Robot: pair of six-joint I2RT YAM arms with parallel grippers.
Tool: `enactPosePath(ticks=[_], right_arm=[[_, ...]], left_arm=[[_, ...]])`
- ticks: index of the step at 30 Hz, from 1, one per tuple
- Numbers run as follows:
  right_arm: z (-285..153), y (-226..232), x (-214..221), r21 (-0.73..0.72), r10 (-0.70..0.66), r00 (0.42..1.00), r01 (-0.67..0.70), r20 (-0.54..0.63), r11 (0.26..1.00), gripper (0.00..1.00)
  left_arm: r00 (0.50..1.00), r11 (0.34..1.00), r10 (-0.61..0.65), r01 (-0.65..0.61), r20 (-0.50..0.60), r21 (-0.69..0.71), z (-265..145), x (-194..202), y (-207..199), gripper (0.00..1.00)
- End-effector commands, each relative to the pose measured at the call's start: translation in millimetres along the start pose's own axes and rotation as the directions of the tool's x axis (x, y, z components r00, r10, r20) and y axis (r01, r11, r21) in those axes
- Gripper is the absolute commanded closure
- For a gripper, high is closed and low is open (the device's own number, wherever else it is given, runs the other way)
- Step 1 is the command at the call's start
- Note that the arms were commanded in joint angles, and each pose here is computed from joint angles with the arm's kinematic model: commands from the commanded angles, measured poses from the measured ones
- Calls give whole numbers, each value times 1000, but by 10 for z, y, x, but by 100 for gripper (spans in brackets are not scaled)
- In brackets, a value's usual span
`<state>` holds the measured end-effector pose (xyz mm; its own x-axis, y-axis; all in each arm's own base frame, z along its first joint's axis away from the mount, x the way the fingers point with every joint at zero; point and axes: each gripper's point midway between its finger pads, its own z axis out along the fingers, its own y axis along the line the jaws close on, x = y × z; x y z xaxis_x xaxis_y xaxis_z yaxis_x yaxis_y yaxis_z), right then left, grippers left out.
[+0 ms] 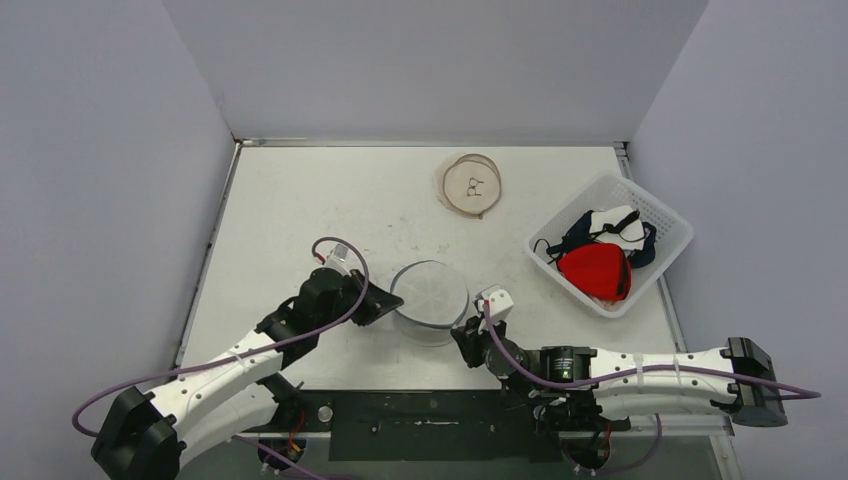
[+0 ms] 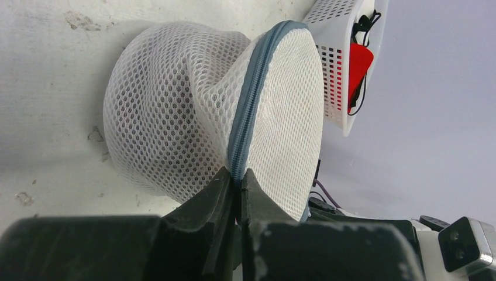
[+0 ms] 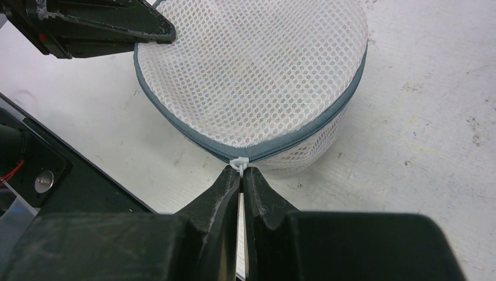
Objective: Unzip the laundry bag and remove the bra
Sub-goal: Unzip the laundry bag at the center of the board.
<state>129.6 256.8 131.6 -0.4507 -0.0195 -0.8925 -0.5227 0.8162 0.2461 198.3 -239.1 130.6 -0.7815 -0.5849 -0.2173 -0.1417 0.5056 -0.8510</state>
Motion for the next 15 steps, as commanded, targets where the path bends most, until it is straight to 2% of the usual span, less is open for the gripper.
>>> enactPosePath(ticks=[1,6,7,9,10,12,15], right_arm=[[-13,-203,9,86,-13,1000,12,18,996,95],[7,-165,32,68,-14,1000,14,9,998,95],[15,-130,15,57,-11,1000,11,11,998,95],[31,-21,-47,25,-1,1000,1,18,1000,95],[41,43,-83,7,5,1000,-6,23,1000,95],[68,178,-162,-31,21,999,-20,32,999,95],[130,389,-278,-80,38,998,-35,44,996,95]], left_arm=[[997,997,47,-51,62,62,41,-227,-266,100],[997,996,58,-62,59,58,98,-311,-338,99],[997,996,66,-69,49,63,96,-308,-374,90],[996,994,82,-84,33,69,76,-294,-428,54],[996,995,84,-85,20,48,55,-272,-391,40],[996,996,85,-85,1,23,-9,-226,-342,25],[997,997,76,-76,-12,-6,-161,-147,-221,13]])
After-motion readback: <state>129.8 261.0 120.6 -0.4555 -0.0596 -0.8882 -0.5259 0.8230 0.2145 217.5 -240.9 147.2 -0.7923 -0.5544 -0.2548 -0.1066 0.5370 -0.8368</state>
